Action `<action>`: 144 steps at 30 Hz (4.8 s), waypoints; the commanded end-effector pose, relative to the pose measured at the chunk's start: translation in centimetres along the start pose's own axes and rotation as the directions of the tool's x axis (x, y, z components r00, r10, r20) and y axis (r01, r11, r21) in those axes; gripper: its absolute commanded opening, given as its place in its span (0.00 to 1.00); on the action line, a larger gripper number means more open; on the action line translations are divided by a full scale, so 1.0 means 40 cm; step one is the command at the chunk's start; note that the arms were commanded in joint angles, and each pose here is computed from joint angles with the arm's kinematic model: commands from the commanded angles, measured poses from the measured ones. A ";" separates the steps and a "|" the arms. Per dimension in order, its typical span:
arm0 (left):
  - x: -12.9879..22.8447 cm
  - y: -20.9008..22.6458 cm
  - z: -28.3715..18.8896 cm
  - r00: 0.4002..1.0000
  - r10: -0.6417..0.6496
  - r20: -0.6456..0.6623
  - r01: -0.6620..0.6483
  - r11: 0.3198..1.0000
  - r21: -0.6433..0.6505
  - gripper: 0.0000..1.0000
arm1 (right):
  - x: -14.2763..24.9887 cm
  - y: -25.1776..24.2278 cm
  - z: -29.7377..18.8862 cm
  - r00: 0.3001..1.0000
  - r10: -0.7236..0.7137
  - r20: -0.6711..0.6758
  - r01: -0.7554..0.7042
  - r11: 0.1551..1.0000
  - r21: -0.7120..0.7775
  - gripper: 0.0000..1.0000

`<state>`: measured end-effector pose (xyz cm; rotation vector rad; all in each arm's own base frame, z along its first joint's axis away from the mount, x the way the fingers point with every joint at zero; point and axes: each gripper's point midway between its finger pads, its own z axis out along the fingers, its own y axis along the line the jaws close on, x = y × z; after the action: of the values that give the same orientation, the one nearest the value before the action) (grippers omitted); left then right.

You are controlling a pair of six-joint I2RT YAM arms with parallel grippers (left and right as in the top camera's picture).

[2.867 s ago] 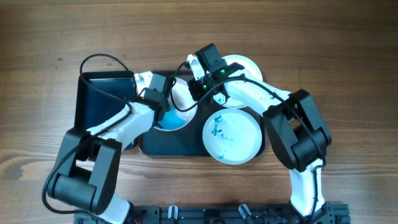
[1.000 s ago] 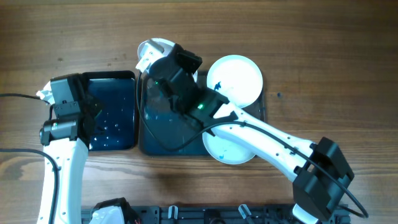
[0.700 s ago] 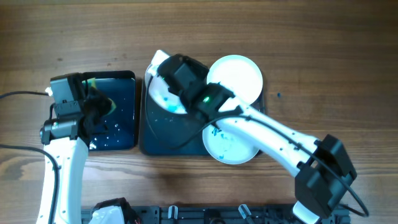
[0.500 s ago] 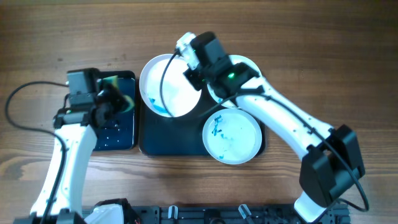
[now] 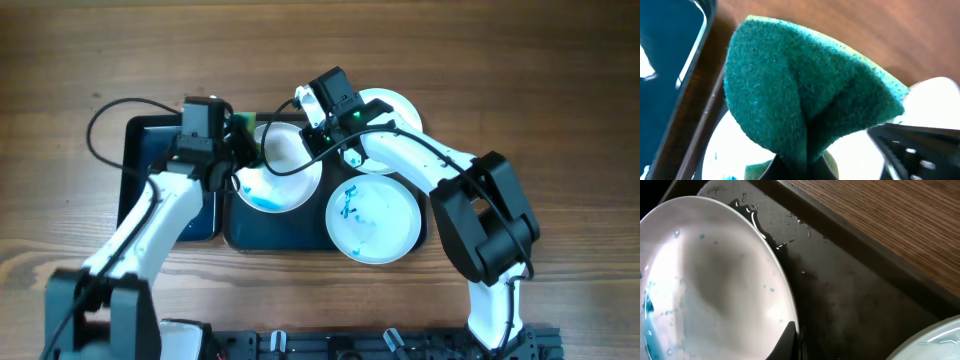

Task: Clean dirty plates on tray and stack at the side

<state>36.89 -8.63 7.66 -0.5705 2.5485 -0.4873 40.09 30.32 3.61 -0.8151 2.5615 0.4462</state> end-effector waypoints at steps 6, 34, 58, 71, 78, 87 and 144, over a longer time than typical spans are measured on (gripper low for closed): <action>0.017 0.059 0.061 0.993 0.116 -0.023 -0.118 0.984 -0.130 0.04 | -0.006 -0.061 0.015 1.000 0.011 0.012 -0.013 0.991 0.131 0.04; 0.219 -0.076 0.097 0.920 0.282 -0.271 -0.256 0.958 0.128 0.04 | -0.009 -0.061 0.015 1.000 0.009 0.016 -0.011 0.991 0.131 0.04; -0.086 -0.055 0.032 0.965 0.146 0.220 -0.137 0.989 -0.058 0.04 | -0.006 -0.061 0.015 1.000 0.010 0.012 -0.011 0.991 0.131 0.04; 0.048 -0.001 0.109 0.991 0.127 -0.034 -0.129 0.990 -0.061 0.04 | -0.012 -0.061 0.015 1.000 0.008 0.020 -0.011 0.991 0.131 0.04; 0.124 0.068 0.130 0.981 0.101 -0.166 -0.126 0.981 -0.149 0.04 | -0.013 -0.060 0.015 1.000 0.008 0.022 -0.011 0.991 0.130 0.04; 0.271 -0.067 0.081 0.882 0.029 -0.470 0.052 0.986 0.160 0.04 | -0.016 -0.060 0.015 1.000 0.007 0.028 -0.011 0.991 0.130 0.04; -0.080 0.070 -0.138 0.997 -0.066 0.036 0.062 0.994 0.093 0.04 | -0.043 0.019 -0.039 0.992 -0.104 0.073 0.111 0.989 -0.096 0.04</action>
<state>35.12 -0.34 11.98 -0.7545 2.4436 -0.5424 42.25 29.52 11.76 -0.9326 2.2969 0.3958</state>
